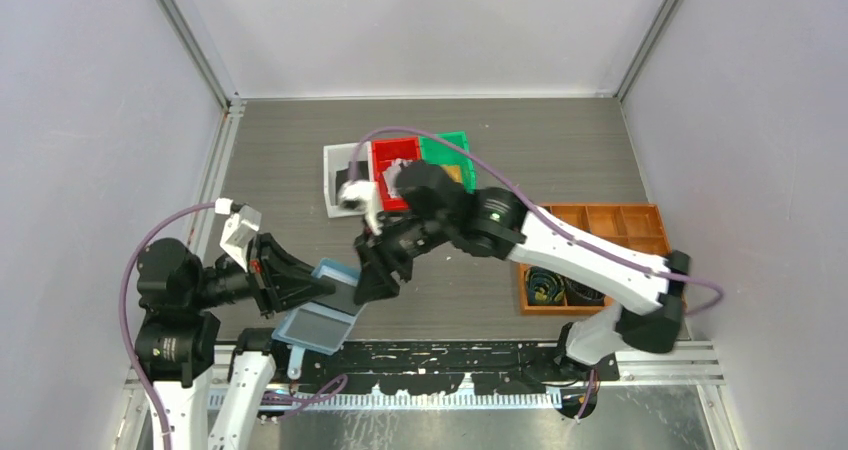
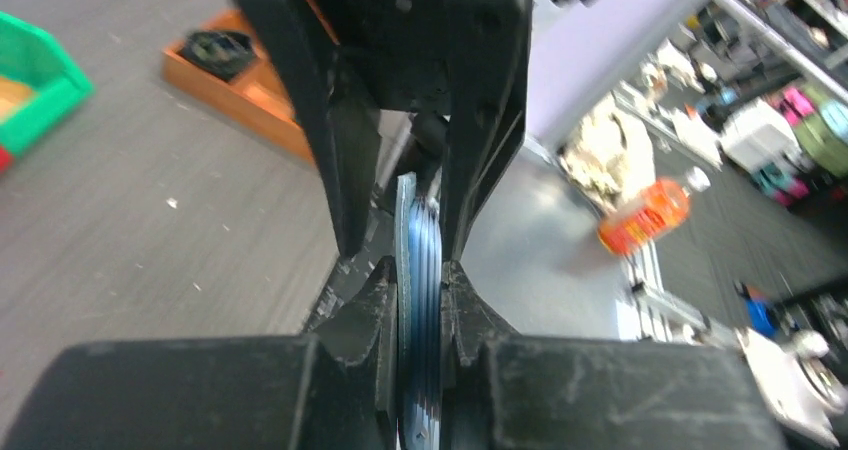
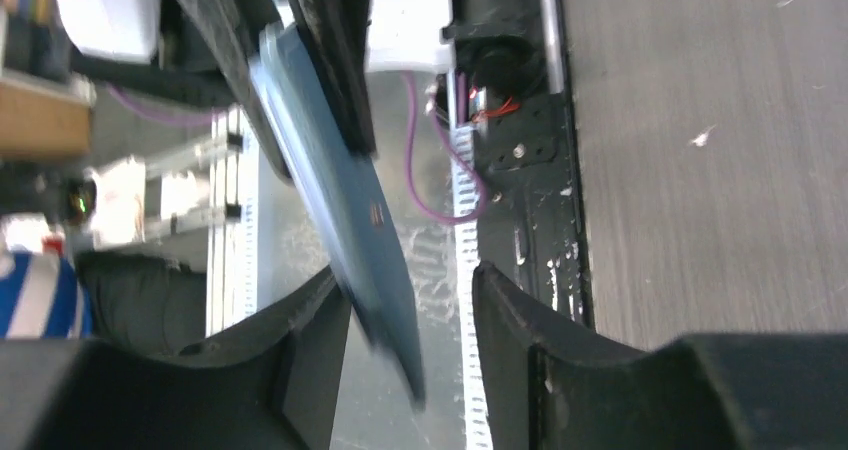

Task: Take the credit cards out of the card holder
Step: Remove the credit card from the card holder.

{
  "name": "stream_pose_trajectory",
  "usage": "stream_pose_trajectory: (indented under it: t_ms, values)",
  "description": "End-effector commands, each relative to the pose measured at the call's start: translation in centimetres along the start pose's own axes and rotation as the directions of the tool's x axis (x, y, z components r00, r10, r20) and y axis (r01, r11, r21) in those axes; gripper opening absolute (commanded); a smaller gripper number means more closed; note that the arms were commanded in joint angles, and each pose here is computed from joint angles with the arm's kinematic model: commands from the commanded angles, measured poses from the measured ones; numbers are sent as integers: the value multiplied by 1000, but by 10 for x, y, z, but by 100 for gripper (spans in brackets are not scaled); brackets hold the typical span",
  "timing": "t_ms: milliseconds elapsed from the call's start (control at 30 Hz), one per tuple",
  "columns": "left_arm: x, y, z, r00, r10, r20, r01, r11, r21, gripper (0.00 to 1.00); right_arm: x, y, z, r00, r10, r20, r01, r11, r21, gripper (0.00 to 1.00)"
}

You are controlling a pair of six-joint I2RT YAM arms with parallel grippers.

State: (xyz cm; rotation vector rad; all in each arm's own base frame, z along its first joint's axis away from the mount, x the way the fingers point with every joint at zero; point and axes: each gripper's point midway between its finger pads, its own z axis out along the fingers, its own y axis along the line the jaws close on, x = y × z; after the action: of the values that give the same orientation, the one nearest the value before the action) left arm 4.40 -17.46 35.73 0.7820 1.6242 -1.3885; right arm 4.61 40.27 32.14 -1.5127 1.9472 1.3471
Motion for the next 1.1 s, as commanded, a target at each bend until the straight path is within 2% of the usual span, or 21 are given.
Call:
stream_pose_trajectory:
  t_ms: [0,33,67,167,367,467,567,633,800,933,967,1000,1033,1067]
  values:
    - [-43,14,3,979,30,201,-9,994,-105,0,-99,36,-86,788,53,613,45,989,-144,55]
    - [-56,19,4,965,31,262,-2,994,-110,0,-101,38,-100,729,80,680,43,986,-162,61]
    - [-63,26,5,950,-20,312,58,992,-114,0,-101,39,-111,681,104,725,36,984,-174,65]
    - [-81,37,3,921,-65,384,129,981,-143,0,-93,33,-120,595,180,783,-12,977,-215,68]
    - [-96,34,0,887,-117,447,198,970,-138,0,-84,-11,-103,485,271,832,-147,963,-228,72]
    - [-100,27,-3,879,-114,463,201,969,-142,0,-83,-27,-98,428,280,859,-193,957,-216,69]
    - [-101,26,-4,874,-124,470,215,966,-144,0,-85,-31,-93,393,279,876,-202,956,-214,67]
    - [-100,27,-3,873,-132,470,223,964,-143,0,-87,-30,-87,390,294,873,-195,953,-234,64]
    - [-96,36,-3,868,-149,474,250,955,-158,0,-103,-2,-90,361,415,835,-69,905,-419,46]
    - [-92,47,-5,858,-156,490,282,940,-195,0,-104,11,-84,405,467,786,-35,867,-497,11]
    - [-91,48,-6,861,-147,488,276,939,-205,4,-102,11,-81,422,466,778,-47,868,-495,5]
    - [-88,50,-5,865,-150,479,279,937,-210,15,-99,11,-79,441,460,770,-67,873,-483,1]
    - [-86,50,-5,876,-140,461,267,938,-222,37,-96,10,-76,469,448,761,-94,882,-462,1]
    - [-82,50,-4,891,-134,434,253,940,-230,53,-92,8,-72,511,430,744,-130,895,-428,1]
